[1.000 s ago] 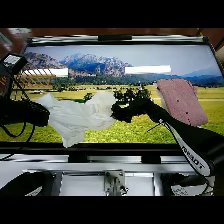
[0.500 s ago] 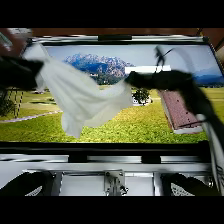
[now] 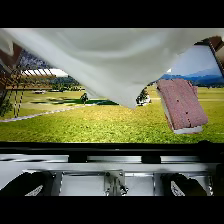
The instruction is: Fold the shirts.
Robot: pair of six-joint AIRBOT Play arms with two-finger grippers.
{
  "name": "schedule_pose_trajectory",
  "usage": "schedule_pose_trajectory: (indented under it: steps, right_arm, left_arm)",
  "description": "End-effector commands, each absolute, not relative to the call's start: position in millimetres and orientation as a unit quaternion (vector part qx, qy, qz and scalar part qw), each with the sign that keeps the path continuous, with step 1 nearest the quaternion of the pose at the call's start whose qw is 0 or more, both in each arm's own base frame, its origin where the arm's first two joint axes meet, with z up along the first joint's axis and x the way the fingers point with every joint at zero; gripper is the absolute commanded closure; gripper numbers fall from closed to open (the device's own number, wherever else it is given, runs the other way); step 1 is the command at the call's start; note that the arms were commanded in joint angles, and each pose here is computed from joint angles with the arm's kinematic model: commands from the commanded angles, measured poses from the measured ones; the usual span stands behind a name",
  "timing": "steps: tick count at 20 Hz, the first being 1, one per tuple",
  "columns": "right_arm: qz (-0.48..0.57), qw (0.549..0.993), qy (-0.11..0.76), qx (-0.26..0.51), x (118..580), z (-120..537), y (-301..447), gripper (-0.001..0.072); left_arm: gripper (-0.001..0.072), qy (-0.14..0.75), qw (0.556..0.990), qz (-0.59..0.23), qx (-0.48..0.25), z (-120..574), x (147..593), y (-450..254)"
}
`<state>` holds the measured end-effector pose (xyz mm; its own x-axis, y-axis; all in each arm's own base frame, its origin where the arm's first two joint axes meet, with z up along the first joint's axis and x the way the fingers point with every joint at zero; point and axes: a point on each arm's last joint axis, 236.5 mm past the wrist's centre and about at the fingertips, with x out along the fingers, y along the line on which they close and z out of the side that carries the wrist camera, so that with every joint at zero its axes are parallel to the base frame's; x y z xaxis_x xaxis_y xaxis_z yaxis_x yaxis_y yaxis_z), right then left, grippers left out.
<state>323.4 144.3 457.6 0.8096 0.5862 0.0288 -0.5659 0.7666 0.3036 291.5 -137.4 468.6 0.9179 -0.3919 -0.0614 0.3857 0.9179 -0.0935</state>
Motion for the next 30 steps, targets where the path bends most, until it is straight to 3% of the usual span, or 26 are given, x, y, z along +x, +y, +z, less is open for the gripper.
schedule_pose_trajectory:
  steps: [1, 3, 6, 11, 12, 13, 14, 15, 16, 18, 21, 23, 28, 30]
  right_arm:
    - [0.313, 0.906, 0.259, 0.117, 297.7, 347.7, 153.6, 0.0664]
    - [0.297, 0.869, 0.376, 0.123, 297.7, 270.8, 150.0, 0.0664]
    - [0.274, 0.821, 0.472, 0.167, 304.9, 172.3, 153.2, 0.0664]
    - [0.26, 0.793, 0.518, 0.186, 323.8, 85.5, 185.1, 0.0661]
    - [0.256, 0.795, 0.515, 0.191, 332.4, 79.2, 189.9, 0.0592]
    - [0.249, 0.798, 0.512, 0.198, 340.4, 75.2, 190.3, 0.0371]
    - [0.243, 0.803, 0.506, 0.2, 347.8, 74.3, 186.6, 0.0182]
    - [0.233, 0.81, 0.499, 0.2, 354.6, 76.7, 178.3, 0.0177]
    - [0.221, 0.818, 0.493, 0.199, 361.4, 81.8, 165.5, 0.0176]
    - [0.196, 0.826, 0.491, 0.195, 369.6, 94.0, 133.3, 0.0177]
    - [0.153, 0.818, 0.516, 0.203, 363.7, 96.8, 83.3, 0.0177]
    - [0.122, 0.806, 0.547, 0.191, 350.7, 83.1, 56.0, 0.0176]
    - [0.092, 0.784, 0.59, 0.171, 330.6, 46.8, 39.9, 0.0176]
    - [0.088, 0.776, 0.599, 0.176, 324.8, 32.6, 40.3, 0.0174]
  left_arm:
    - [0.0674, 0.284, 0.951, -0.121, 0.011, 332.3, 297.3, -106.1]
    - [0.0674, 0.377, 0.92, -0.096, 0.035, 254.6, 302.3, -100.6]
    - [0.0674, 0.489, 0.869, -0.076, 0.02, 134.1, 294.3, -108.9]
    - [0.0672, 0.557, 0.824, -0.087, -0.062, 27.0, 269.7, -137.2]
    - [0.0657, 0.561, 0.821, -0.083, -0.064, 23.8, 268.1, -136.0]
    - [0.0499, 0.559, 0.823, -0.081, -0.06, 26.5, 269.5, -134.2]
    - [0.0238, 0.554, 0.828, -0.074, -0.048, 32.3, 272.3, -128.2]
    - [0.0074, 0.55, 0.832, -0.06, -0.031, 39.8, 275.7, -116.9]
    - [0.0032, 0.548, 0.835, -0.04, -0.013, 49.4, 278.9, -101.2]
    - [0.0032, 0.553, 0.833, -0.013, 0.029, 69.6, 280.8, -66.9]
    - [0.0037, 0.58, 0.814, 0.01, 0.023, 74.2, 272.1, -34.7]
    - [0.0038, 0.599, 0.801, -0.009, -0.023, 57.0, 266.0, -43.4]
    - [0.0036, 0.603, 0.76, -0.095, -0.224, -0.2, 271.3, -130.6]
    - [0.0037, 0.599, 0.751, -0.096, -0.26, -15.5, 281.2, -145.9]
